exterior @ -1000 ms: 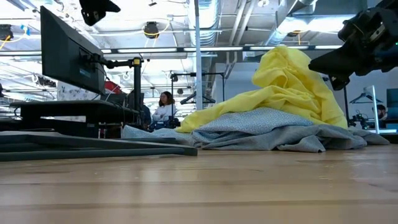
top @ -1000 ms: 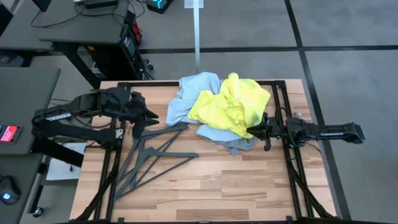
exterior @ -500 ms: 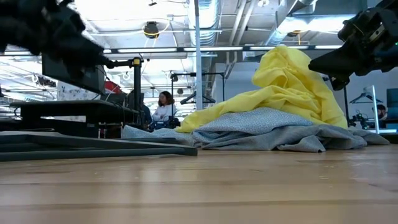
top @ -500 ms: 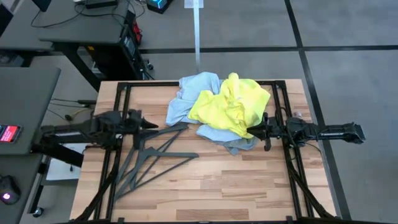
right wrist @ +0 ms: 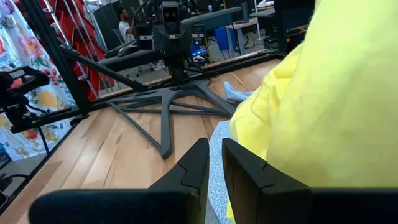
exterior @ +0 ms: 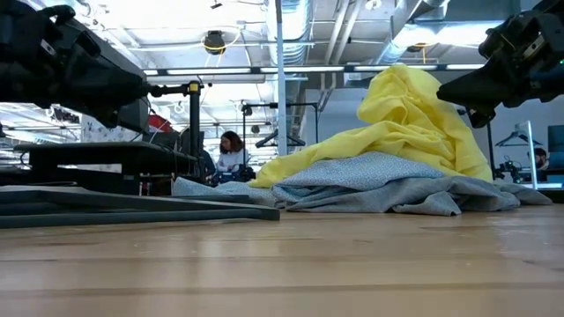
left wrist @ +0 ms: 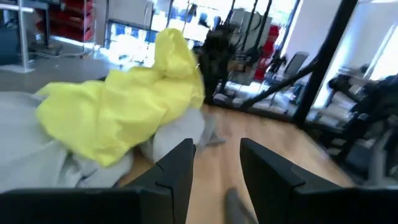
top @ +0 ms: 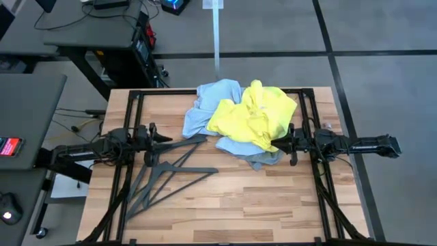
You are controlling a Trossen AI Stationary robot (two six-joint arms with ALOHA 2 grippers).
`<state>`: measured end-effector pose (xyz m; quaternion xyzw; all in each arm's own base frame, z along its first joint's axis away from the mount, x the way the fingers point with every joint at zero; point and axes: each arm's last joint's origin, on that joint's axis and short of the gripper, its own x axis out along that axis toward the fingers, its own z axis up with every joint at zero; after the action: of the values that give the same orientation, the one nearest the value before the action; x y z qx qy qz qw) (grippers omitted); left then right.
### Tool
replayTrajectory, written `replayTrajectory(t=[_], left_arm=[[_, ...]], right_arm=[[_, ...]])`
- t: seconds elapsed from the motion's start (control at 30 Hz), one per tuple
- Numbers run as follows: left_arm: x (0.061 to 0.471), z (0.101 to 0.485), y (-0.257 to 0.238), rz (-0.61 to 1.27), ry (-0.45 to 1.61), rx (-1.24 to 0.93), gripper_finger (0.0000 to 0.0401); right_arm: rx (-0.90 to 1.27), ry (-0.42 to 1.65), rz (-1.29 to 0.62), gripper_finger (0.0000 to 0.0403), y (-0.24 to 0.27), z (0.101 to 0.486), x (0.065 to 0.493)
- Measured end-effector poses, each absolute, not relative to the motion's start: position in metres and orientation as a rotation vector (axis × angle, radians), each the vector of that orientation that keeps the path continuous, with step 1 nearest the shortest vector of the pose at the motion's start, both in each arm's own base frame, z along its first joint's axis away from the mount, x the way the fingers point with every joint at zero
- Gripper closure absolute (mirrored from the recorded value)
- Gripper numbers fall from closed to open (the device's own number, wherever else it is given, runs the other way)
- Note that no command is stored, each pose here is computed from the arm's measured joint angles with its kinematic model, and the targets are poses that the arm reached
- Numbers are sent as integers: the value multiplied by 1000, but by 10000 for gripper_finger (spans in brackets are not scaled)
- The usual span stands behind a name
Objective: Hang clothes
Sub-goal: Return to Home Position
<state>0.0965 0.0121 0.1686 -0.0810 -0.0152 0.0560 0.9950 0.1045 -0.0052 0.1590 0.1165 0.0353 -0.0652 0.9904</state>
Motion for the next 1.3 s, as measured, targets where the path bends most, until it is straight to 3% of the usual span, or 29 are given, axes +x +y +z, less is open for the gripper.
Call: replayTrajectory(t=[0.27,1.3], left_arm=[[97,167,13,130,-11,4,284],[98,165,13,129,2,-8,284]], right_arm=[[233,71,-130,367,-5,159,105],[233,72,-130,367,-5,159,105]])
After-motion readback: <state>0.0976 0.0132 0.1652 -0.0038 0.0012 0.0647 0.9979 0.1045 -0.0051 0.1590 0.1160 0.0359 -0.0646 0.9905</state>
